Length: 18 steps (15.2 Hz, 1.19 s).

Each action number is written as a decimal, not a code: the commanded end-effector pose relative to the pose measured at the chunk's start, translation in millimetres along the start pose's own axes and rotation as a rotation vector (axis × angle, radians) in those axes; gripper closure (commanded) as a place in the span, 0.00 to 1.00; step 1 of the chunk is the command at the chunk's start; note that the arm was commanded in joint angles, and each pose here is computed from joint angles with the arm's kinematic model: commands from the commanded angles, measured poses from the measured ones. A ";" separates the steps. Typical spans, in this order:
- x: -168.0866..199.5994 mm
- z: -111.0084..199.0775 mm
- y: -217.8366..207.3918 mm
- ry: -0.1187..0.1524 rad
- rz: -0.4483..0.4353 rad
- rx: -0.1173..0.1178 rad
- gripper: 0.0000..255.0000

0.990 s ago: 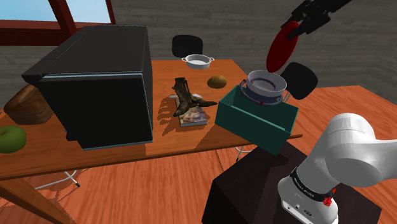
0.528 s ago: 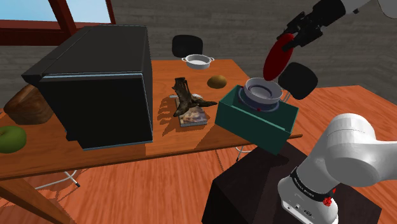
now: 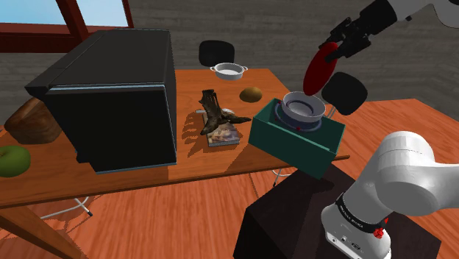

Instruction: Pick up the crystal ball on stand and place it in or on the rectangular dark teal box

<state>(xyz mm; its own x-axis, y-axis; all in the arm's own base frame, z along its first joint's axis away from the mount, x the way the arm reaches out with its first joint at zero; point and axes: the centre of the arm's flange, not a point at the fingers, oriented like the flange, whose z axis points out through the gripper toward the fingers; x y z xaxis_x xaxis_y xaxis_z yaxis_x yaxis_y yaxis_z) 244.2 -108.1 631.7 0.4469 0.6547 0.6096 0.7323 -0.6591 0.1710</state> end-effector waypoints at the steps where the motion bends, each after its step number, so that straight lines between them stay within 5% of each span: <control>1: -1.2 2.3 0.4 -0.006 0.001 0.003 1.00; 2: -1.6 1.8 0.2 -0.006 0.001 0.003 0.00; 7: -1.2 2.3 0.4 -0.006 0.001 0.003 0.00; 11: -0.9 -47.7 0.6 -0.006 0.001 0.003 0.00; 18: -0.9 -47.7 0.6 -0.006 0.001 0.003 0.00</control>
<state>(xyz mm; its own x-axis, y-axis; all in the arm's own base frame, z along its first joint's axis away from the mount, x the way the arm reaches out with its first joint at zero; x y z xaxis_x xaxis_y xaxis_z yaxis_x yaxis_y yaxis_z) 219.8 -126.7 668.1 0.4511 0.6561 0.6050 0.7332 -0.6590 0.1680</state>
